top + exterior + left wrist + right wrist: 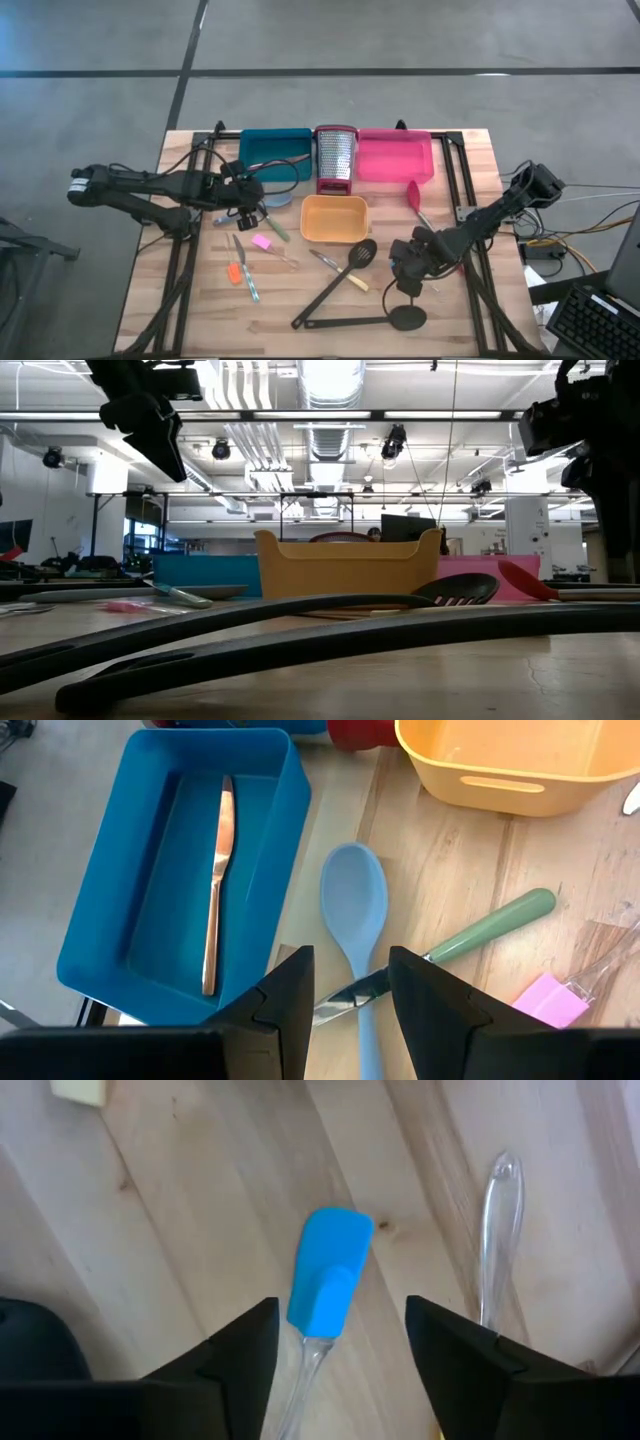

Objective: Pick & Place Kitchen Items
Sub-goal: Put the blue spatula into the yellow bin

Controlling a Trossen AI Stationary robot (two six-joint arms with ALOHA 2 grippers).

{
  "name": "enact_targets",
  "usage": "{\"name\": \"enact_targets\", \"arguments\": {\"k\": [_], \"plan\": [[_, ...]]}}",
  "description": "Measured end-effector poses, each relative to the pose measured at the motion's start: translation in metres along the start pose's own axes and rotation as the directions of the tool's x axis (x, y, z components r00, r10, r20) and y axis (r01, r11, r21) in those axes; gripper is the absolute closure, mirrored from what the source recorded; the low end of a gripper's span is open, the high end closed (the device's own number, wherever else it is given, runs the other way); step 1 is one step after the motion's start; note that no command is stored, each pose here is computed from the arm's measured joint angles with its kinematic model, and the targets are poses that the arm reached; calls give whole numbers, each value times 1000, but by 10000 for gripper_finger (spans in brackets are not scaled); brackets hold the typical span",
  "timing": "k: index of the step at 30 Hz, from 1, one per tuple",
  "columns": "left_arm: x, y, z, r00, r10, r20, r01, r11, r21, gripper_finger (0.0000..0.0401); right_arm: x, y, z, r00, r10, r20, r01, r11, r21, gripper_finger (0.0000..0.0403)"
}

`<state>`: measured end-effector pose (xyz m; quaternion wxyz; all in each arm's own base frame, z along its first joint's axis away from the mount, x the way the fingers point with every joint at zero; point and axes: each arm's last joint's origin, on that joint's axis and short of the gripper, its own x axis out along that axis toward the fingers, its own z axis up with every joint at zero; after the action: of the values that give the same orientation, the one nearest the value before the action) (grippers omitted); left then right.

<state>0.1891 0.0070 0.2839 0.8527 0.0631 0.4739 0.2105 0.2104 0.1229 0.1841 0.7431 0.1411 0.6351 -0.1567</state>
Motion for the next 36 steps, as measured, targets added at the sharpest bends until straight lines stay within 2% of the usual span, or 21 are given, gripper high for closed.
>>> {"name": "enact_targets", "arguments": {"k": [12,18,27,31,36], "plan": [[0,0,0,1000,-1,2,1,1000,0,265,23,1,-3,995,-30,-95,30,1000,-6,162],[0,0,1,1000,-1,6,1,1000,-2,265,36,5,1,996,-9,-90,7,1000,-20,177],[0,0,1,1000,-2,12,2,1000,-5,265,54,5,4,987,-67,-146,62,997,-37,199],[0,0,1,1000,-2,12,2,1000,-5,265,55,5,4,987,-44,-155,40,999,-30,226],[0,0,1,1000,-2,12,2,1000,-6,266,53,6,5,985,-5,-172,1,1000,-19,305]]}}
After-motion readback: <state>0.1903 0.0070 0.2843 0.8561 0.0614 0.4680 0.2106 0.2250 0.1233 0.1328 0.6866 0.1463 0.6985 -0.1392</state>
